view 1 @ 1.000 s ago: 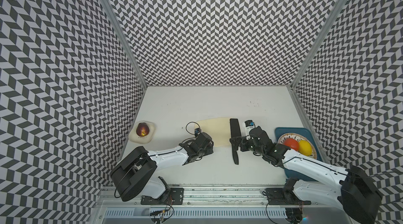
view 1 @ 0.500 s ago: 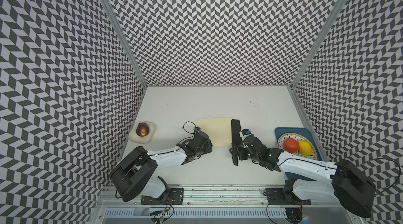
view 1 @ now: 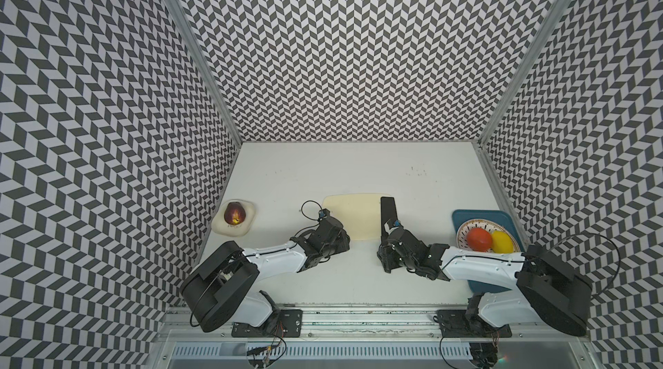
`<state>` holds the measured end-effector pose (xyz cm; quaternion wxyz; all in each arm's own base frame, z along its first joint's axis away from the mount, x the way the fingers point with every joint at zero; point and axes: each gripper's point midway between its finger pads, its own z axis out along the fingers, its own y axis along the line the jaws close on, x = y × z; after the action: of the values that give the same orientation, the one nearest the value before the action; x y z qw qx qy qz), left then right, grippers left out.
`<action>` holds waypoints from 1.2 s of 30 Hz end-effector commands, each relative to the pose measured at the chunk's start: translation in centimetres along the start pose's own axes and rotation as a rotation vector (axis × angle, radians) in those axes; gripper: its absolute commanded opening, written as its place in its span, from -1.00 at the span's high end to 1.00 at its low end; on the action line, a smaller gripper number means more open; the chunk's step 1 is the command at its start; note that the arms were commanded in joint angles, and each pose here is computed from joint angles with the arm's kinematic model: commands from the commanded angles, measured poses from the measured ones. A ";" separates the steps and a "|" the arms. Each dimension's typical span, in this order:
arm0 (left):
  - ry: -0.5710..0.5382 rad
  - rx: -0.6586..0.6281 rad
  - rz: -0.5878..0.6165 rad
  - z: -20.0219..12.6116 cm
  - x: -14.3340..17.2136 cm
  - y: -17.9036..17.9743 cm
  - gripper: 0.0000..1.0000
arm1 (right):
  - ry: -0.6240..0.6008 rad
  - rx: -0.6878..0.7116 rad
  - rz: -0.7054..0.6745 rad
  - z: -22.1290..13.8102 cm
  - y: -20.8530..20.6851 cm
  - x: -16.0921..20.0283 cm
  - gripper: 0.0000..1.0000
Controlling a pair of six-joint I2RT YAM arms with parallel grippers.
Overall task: Align the knife with the edge of the cutting board
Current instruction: Adjust the knife at the edge of the cutting board.
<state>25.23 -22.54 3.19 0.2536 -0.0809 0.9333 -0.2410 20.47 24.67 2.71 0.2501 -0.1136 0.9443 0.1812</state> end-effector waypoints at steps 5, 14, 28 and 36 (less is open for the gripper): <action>0.052 -0.037 0.000 0.2 1.6 1.8 -0.03 | -0.019 0.050 -0.031 0.3 0.3 -0.7 0.01; 0.052 -0.032 -0.001 0.2 1.6 1.6 -0.02 | -0.032 0.081 -0.043 0.3 0.0 -1.2 0.23; 0.049 -0.032 0.000 0.1 1.5 1.6 -0.03 | -0.032 0.138 -0.076 1.0 -0.6 -1.6 0.29; 0.048 -0.029 -0.001 0.0 1.5 1.6 -0.03 | -0.039 0.151 -0.072 1.0 -0.7 -2.0 0.15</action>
<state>25.13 -22.77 3.24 0.2516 -0.0786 0.9318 -0.2493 22.08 24.49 2.19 0.2691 -0.1277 0.9483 0.1093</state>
